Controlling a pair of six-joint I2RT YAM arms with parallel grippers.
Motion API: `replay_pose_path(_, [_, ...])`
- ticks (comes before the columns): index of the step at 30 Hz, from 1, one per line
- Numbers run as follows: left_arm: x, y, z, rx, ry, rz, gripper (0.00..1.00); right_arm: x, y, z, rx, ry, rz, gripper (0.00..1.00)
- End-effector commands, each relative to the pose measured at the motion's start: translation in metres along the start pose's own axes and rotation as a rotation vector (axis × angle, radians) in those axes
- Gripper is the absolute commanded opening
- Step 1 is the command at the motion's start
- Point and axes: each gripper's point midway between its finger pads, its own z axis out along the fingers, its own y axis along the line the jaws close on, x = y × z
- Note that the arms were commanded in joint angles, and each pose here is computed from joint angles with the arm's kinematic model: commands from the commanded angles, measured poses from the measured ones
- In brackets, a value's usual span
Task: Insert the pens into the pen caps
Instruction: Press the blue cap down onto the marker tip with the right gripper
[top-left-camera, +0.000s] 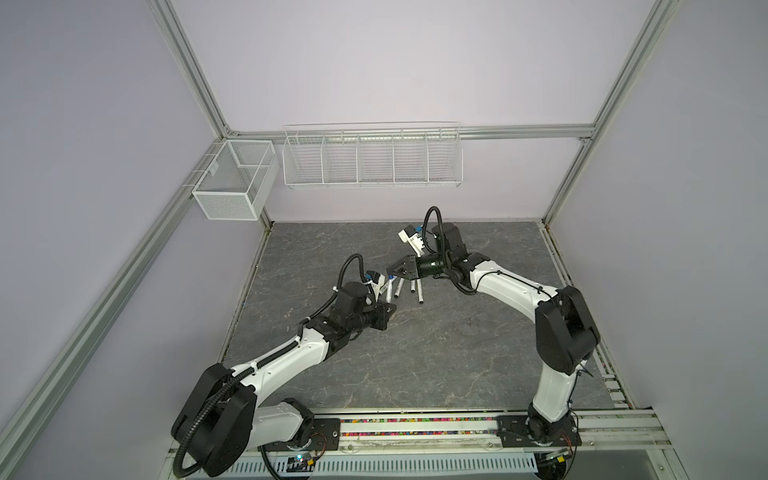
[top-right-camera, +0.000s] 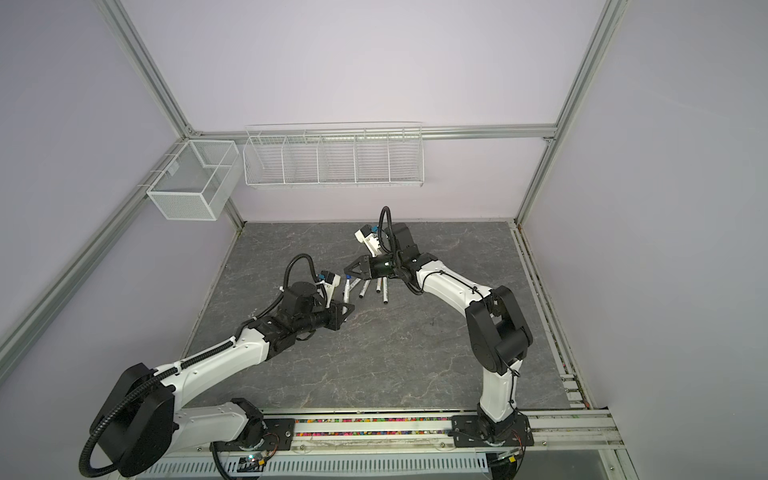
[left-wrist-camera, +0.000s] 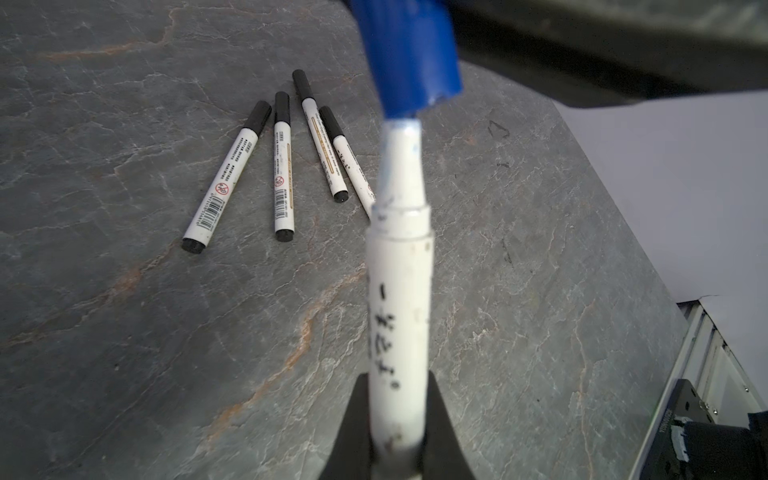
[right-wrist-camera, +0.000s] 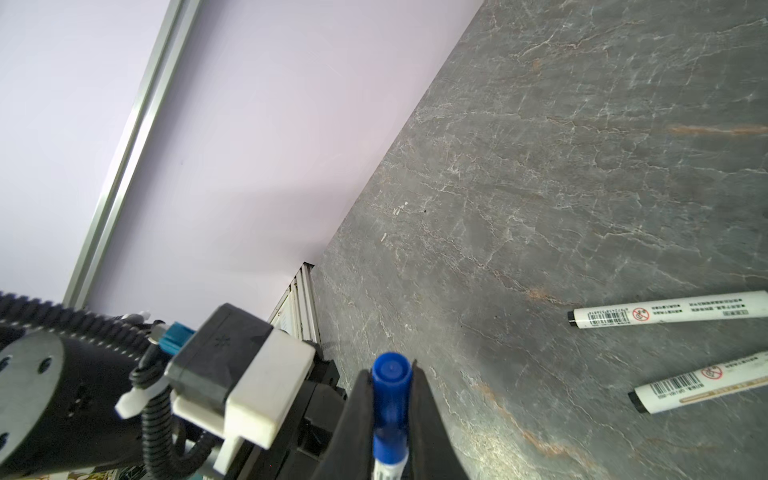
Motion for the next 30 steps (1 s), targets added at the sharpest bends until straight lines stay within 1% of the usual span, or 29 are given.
replay_pose_path(1, [-0.039,0.005,-0.001,-0.027,-0.123,-0.034,0.0,0.012,0.024,-0.005,-0.09,0.05,0.017,0.11])
replay_pose_path(4, [-0.046,0.002,-0.004,-0.018,-0.147,-0.027,0.0,0.013,0.02,-0.005,-0.082,0.051,0.03,0.11])
replay_pose_path(11, [-0.051,-0.004,-0.007,0.009,-0.156,-0.02,0.0,0.013,0.009,-0.002,-0.04,0.054,0.038,0.11])
replay_pose_path(21, [-0.051,-0.008,-0.008,0.032,-0.158,-0.016,0.0,0.017,0.004,0.007,0.006,0.077,0.009,0.12])
replay_pose_path(30, [-0.053,-0.009,-0.008,0.039,-0.167,-0.016,0.0,0.013,-0.002,0.009,0.061,0.068,-0.01,0.12])
